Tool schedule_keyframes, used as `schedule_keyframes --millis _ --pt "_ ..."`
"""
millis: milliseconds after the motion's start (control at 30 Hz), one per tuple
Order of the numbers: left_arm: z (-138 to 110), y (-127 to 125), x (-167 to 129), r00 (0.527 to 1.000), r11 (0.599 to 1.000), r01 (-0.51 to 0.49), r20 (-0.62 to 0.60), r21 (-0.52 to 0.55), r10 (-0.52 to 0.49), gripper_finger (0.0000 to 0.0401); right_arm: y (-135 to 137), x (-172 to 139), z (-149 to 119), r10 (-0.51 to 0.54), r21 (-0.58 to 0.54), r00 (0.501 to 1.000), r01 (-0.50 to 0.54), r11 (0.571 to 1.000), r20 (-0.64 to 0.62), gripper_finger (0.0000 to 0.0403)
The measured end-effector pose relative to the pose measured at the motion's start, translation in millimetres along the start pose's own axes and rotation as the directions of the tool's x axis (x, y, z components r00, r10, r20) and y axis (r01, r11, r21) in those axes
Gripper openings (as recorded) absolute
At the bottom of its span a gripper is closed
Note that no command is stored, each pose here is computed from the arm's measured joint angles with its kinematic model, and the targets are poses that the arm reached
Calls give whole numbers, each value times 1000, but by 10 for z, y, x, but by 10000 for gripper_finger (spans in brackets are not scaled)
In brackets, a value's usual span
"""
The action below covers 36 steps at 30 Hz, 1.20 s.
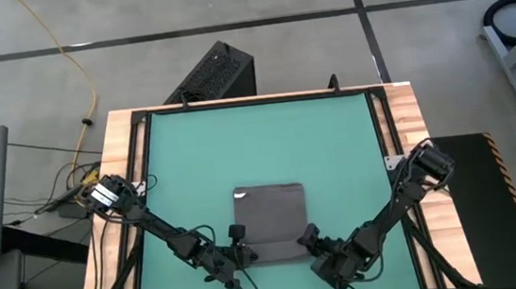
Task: Roll towel into tight, uniform cylinder
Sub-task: Roll the gray towel
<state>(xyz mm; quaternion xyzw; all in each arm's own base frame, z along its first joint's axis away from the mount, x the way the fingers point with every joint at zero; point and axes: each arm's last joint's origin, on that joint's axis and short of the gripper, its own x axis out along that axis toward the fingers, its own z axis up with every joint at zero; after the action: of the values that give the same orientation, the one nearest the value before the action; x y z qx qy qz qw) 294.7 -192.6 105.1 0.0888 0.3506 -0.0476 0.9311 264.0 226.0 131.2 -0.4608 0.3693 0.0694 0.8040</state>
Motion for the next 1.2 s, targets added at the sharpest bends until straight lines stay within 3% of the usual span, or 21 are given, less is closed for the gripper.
schedule_keyframes --millis 233,467,667,967,1200 --pt "-1 -1 0 1000 1000 4 -1 0 -4 2 85 6 -84 14 22 1000 -14 1000 -3 196" --pt "2 5 3 1000 1000 5 -1 -4 -5 2 84 4 -59 17 -24 1000 -16 1000 19 160" --pt "24 9 10 1000 999 18 18 -30 -17 2 73 23 -68 52 10 998 -52 999 20 48" --pt "211 22 -112 992 991 82 105 -103 -71 2 31 69 -96 119 264 993 -118 957 11 42" --pt "440 121 -341 982 992 66 182 -110 -45 2 -43 87 -95 207 461 977 -203 864 42 42"
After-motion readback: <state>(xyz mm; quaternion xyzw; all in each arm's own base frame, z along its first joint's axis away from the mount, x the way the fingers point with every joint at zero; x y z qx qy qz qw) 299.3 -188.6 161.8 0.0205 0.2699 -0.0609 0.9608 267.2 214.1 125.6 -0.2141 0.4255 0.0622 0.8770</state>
